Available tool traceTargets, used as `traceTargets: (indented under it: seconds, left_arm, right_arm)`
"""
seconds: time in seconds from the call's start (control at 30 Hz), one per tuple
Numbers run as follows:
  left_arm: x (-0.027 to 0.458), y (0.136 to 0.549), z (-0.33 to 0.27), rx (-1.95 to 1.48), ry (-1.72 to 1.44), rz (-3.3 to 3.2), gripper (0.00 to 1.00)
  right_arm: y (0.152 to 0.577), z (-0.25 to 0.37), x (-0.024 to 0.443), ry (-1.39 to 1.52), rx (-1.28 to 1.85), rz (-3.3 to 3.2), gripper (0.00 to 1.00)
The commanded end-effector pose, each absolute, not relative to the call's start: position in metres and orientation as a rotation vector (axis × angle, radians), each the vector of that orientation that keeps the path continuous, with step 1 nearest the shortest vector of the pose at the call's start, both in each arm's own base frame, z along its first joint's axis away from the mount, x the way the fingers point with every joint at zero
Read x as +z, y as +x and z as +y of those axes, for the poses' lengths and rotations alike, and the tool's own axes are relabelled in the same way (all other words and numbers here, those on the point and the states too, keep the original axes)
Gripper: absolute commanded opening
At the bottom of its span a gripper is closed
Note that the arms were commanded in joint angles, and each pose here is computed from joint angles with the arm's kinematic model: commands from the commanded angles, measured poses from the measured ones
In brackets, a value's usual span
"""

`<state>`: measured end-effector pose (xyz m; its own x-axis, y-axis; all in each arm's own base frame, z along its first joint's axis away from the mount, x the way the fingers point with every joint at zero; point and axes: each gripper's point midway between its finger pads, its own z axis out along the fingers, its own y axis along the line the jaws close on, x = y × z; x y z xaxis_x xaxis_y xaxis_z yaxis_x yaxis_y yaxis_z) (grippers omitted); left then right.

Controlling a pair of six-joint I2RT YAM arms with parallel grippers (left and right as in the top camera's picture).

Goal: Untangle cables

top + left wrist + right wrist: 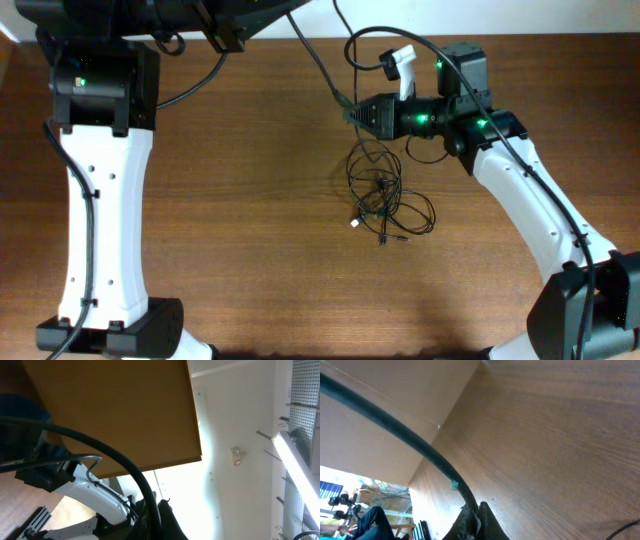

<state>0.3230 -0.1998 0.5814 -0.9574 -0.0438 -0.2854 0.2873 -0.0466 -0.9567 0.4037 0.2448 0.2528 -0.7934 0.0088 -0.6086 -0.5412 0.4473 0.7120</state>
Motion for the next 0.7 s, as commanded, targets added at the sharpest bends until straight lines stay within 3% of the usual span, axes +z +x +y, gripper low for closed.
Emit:
traceTargets:
  seconds: [0.0, 0.23, 0.33, 0.67]
  left_arm:
    - [0.593, 0.311, -0.197, -2.034, 0.358, 1.92, 0.0]
    - [0.582, 0.291, -0.197, -1.812, 0.812, 1.749, 0.05]
    - [0.58, 0.291, -0.197, -1.661, 0.979, 1.584, 0.0]
    - [0.545, 0.319, -0.2, -1.674, 0.947, 1.605, 0.0]
  right_arm:
    - [0.407, 0.246, 0.272, -0.403, 1.358, 2.119, 0.04]
    - [0.405, 0.221, 0.384, -0.34, 1.348, 1.799, 0.04]
    - [0.401, 0.194, 0.424, -0.252, 1.323, 1.704, 0.04]
    - [0.364, 0.13, 0.5, -0.1, 1.229, 1.529, 0.04]
